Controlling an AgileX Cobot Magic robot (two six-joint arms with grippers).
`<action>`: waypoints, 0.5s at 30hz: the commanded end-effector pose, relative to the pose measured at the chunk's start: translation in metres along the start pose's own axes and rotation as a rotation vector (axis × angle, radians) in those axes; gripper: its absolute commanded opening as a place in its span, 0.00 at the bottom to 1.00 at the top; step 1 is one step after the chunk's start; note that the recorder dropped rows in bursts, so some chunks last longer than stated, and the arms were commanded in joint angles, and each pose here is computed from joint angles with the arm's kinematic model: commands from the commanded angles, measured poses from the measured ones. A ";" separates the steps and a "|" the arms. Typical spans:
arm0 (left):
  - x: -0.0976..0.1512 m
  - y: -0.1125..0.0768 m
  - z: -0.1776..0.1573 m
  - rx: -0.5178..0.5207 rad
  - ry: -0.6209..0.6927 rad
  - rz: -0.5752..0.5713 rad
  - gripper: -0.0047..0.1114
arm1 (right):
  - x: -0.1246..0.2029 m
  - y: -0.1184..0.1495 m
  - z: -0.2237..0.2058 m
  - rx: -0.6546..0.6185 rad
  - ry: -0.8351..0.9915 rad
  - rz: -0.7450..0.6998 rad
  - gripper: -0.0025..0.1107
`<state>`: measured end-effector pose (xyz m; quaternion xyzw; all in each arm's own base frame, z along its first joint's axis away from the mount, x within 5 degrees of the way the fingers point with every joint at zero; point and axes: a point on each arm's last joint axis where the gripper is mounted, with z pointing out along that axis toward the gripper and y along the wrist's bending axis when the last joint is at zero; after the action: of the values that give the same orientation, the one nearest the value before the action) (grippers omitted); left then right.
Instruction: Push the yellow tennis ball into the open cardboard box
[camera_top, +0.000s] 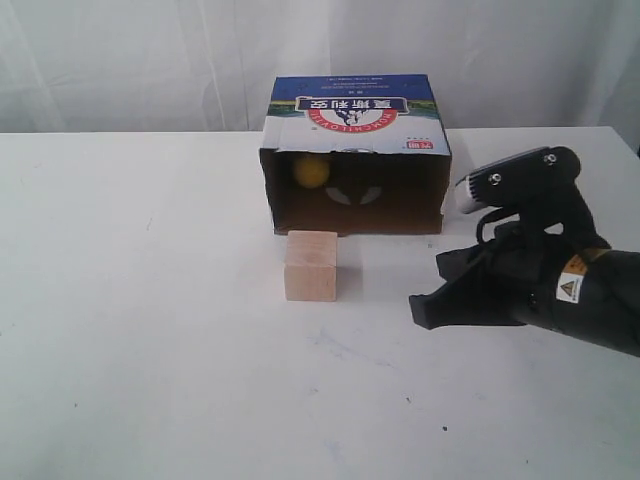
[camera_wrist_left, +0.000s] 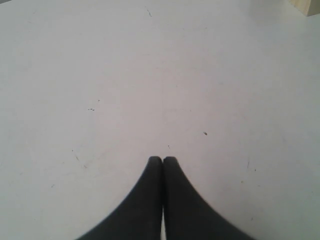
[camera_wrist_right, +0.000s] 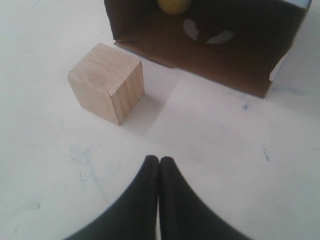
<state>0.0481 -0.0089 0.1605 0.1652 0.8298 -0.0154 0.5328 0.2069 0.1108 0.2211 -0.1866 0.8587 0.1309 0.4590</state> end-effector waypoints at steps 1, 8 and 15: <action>0.002 0.000 0.000 0.003 0.013 0.007 0.04 | 0.004 -0.001 -0.019 0.000 -0.049 0.005 0.02; 0.002 0.000 0.000 0.003 0.013 0.007 0.04 | 0.023 -0.002 -0.055 -0.005 -0.134 0.004 0.02; 0.002 0.000 0.000 0.003 0.013 0.007 0.04 | 0.053 -0.004 -0.084 -0.013 -0.216 0.053 0.02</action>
<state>0.0481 -0.0089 0.1605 0.1652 0.8298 -0.0154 0.5328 0.1312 0.0702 0.2263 -0.1645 0.8150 0.1602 0.5320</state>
